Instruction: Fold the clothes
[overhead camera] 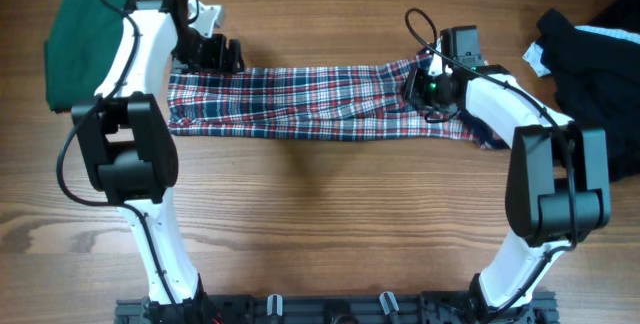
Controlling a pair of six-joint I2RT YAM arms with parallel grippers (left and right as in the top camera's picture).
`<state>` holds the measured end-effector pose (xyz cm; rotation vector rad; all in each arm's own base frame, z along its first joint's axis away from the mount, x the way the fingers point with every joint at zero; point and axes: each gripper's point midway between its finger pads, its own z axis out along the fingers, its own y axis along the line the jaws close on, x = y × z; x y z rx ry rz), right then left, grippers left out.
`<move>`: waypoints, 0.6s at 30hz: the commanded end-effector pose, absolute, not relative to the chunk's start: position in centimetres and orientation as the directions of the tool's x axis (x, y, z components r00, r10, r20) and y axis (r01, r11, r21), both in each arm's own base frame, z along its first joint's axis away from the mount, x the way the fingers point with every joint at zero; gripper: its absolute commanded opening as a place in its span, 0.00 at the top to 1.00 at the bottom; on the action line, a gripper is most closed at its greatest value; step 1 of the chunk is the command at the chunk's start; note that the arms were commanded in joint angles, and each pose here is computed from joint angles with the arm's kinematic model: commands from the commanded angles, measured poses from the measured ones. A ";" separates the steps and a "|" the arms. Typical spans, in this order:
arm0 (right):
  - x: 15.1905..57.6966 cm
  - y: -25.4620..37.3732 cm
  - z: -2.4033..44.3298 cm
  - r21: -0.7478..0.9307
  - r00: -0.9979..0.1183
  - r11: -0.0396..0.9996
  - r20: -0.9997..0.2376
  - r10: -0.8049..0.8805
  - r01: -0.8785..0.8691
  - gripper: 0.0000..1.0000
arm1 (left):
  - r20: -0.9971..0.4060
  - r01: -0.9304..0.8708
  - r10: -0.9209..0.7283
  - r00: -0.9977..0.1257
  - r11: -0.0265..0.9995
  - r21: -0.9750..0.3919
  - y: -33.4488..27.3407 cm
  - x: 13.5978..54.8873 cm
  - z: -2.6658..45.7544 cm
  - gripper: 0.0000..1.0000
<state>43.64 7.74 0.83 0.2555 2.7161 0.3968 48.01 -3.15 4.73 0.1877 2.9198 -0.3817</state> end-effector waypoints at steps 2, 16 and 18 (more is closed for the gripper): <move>43.6 7.5 -1.4 0.268 -0.924 0.957 -0.326 0.202 0.115 0.46 | -0.186 0.129 0.084 -0.979 0.961 -0.245 -2.9 47.8 4.0 0.08; 43.3 8.8 9.0 0.336 -0.947 0.929 -0.218 0.236 0.154 0.25 | 0.035 -0.124 -0.119 -0.992 0.956 -0.267 -3.2 42.3 7.2 0.96; 42.1 8.1 8.2 0.310 -0.942 0.919 -0.152 0.299 0.242 0.25 | 0.105 -0.136 -0.112 -0.988 0.956 -0.259 -3.5 40.6 6.7 0.96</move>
